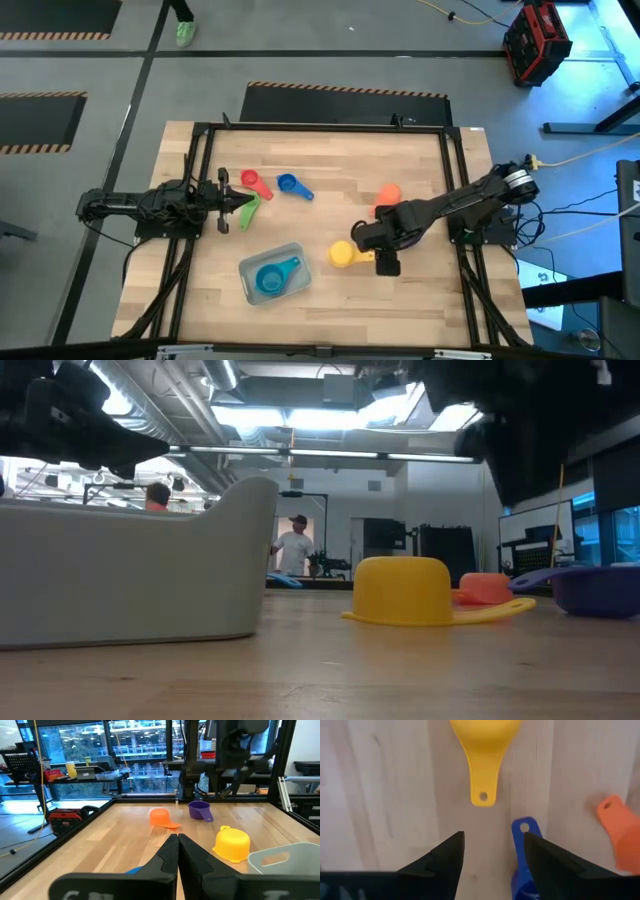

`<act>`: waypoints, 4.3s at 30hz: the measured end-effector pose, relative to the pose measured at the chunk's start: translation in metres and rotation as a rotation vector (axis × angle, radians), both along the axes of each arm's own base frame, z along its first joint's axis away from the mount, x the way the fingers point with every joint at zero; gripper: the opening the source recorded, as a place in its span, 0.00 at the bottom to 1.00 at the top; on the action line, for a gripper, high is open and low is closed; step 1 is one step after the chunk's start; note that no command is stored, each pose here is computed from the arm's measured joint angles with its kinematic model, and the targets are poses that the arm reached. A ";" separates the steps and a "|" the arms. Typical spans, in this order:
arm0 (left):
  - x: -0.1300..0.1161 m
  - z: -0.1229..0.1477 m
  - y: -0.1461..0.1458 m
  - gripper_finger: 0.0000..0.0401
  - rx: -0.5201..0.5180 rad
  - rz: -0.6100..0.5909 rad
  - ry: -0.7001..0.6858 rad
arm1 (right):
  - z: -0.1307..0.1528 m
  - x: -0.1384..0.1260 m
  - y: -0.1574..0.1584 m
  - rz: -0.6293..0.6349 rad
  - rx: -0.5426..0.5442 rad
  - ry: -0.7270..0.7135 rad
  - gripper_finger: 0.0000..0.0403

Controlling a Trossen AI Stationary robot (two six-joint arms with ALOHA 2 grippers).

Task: Nest measuring cups in basket
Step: Stack the yellow measuring cup into the light blue measuring cup in the grey bin

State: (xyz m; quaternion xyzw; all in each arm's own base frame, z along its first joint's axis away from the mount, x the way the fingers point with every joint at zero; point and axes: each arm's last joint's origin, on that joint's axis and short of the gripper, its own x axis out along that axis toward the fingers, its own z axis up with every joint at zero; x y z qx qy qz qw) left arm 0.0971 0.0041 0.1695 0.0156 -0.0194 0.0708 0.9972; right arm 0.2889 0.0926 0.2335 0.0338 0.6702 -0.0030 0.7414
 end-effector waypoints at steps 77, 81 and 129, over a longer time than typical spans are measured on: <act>0.000 0.000 0.000 0.00 -0.001 0.005 -0.001 | -0.103 0.018 0.004 -0.030 -0.009 -0.040 0.54; 0.000 0.000 0.000 0.00 -0.001 0.005 -0.001 | -0.103 0.018 0.004 -0.031 -0.008 -0.039 0.52; 0.000 0.000 0.000 0.00 -0.001 0.004 -0.001 | -0.099 0.022 0.005 -0.028 0.000 -0.031 0.35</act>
